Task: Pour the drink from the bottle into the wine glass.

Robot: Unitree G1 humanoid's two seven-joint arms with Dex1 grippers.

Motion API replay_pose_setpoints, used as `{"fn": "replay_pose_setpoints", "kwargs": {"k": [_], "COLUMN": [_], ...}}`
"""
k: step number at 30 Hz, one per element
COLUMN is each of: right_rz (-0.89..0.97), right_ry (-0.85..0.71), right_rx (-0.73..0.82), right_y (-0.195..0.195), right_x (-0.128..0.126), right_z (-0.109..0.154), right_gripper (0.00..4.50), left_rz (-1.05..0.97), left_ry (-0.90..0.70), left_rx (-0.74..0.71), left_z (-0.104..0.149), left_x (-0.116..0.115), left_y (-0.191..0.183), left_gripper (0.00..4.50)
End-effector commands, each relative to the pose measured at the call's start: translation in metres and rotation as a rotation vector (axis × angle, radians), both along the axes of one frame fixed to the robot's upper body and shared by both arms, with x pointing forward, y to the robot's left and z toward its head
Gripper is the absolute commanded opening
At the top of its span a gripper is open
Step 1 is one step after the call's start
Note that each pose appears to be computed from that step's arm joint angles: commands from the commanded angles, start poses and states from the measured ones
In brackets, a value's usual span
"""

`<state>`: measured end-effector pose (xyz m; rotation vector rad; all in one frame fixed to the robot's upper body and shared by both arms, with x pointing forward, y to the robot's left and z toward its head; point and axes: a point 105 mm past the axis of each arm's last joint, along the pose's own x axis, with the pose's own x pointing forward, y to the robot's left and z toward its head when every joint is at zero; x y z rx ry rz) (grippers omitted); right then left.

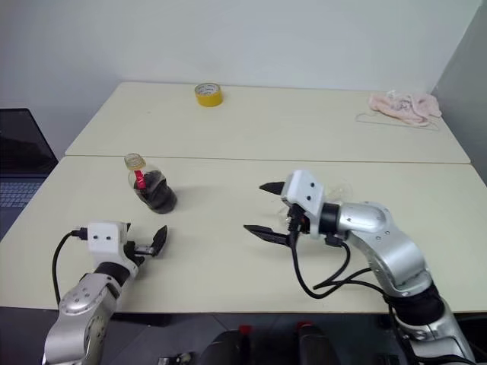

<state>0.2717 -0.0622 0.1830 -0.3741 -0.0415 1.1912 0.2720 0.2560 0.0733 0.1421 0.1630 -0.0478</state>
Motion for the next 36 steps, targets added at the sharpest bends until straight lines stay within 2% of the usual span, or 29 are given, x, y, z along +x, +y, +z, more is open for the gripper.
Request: {"fn": "replay_pose_setpoints", "kwargs": {"k": [1,5,9,14,17,24,36], "right_rz": [-0.051,-0.160,-0.250,-0.358,-0.434,-0.519,-0.561], "right_ry": [-0.064,-0.093,-0.150,-0.371,-0.481,-0.634,-0.809], "right_rx": [-0.061,-0.182,-0.282,-0.621,-0.714,-0.718,-0.727], "right_y": [-0.025,-0.059,-0.083,-0.122,-0.136,-0.128,-0.107], "right_x": [-0.002,0.004,0.012,0.034,0.049,0.066,0.087], "right_z": [0.005,-0.010,-0.019,-0.045,-0.051,-0.054,-0.056], "right_gripper": [4.50,4.50,4.50,4.50,4.50,4.50,4.50], "left_rz": [-0.184,-0.427,-0.555,-0.738,-0.829,-0.986,-0.975], "left_ry": [-0.065,-0.090,-0.114,-0.132,-0.140,-0.131,-0.150], "left_rx": [0.038,0.063,0.093,0.123,0.124,0.136,0.121], "left_z": [0.022,0.034,0.045,0.060,0.069,0.077,0.084], "left_x": [-0.003,-0.004,0.001,0.009,0.013,0.010,0.017], "left_y": [-0.039,-0.088,-0.109,-0.135,-0.146,-0.168,-0.173], "left_gripper": [4.48,4.48,4.48,4.48,4.48,4.48,4.48]}}
